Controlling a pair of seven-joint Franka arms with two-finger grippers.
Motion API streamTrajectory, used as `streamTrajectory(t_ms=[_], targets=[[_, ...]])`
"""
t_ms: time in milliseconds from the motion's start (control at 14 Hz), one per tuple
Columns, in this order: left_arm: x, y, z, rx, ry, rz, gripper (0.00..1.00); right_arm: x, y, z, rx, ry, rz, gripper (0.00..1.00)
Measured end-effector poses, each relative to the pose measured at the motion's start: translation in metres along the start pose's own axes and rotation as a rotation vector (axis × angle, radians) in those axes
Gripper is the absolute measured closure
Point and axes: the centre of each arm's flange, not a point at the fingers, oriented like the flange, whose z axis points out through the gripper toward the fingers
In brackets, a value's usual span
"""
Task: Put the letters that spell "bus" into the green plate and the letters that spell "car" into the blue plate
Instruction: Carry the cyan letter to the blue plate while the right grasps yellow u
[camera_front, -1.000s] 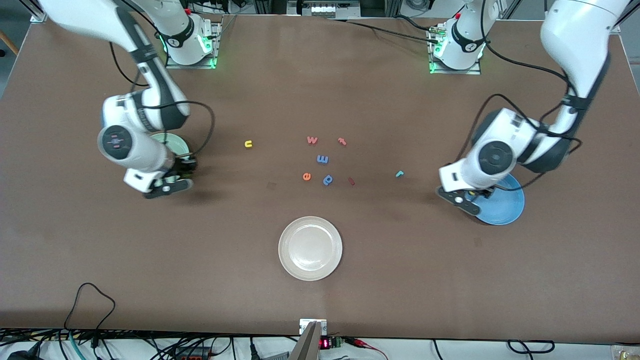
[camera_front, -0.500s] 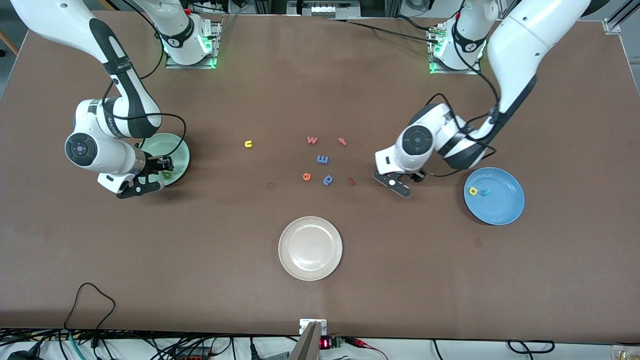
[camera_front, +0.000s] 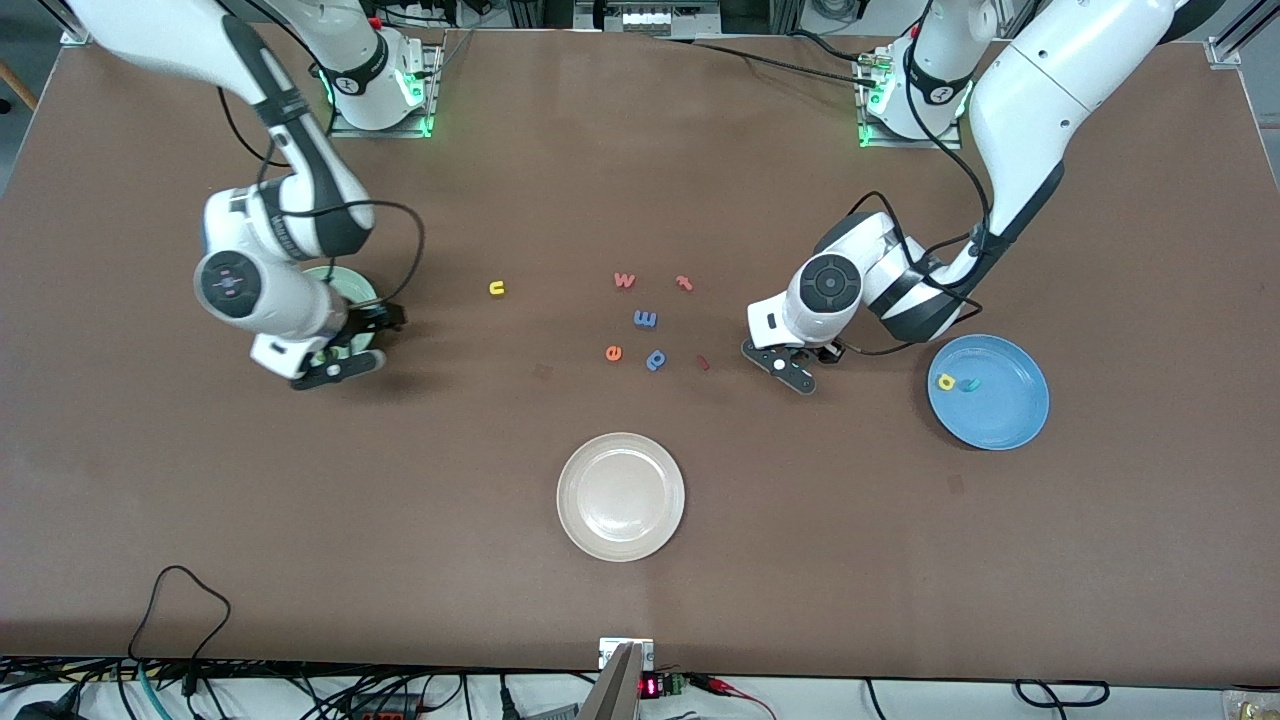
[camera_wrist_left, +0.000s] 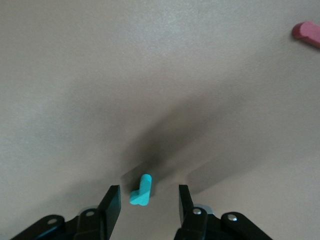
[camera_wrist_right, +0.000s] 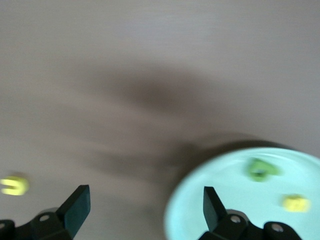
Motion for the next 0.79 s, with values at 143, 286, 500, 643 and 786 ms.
streamTrajectory(t_ms=[143, 286, 500, 643, 786], targets=[[0.0, -0.001, 0.0, 0.022, 0.005, 0.018, 0.49, -0.007, -0.049, 0.014, 0.013, 0.029, 0.032, 0.0], [0.0, -0.001, 0.001, 0.034, 0.006, 0.03, 0.5, -0.016, -0.087, 0.026, 0.016, 0.037, 0.047, 0.04], [-0.001, 0.0, 0.004, 0.033, 0.002, 0.034, 0.54, -0.022, -0.123, 0.03, 0.008, 0.034, 0.035, 0.35], [-0.002, 0.002, 0.006, 0.032, 0.0, 0.036, 0.62, -0.026, -0.142, 0.033, 0.002, 0.03, 0.029, 0.52], [-0.002, 0.004, 0.005, 0.032, 0.001, 0.04, 0.83, -0.031, -0.153, 0.038, -0.003, 0.021, 0.017, 0.52]])
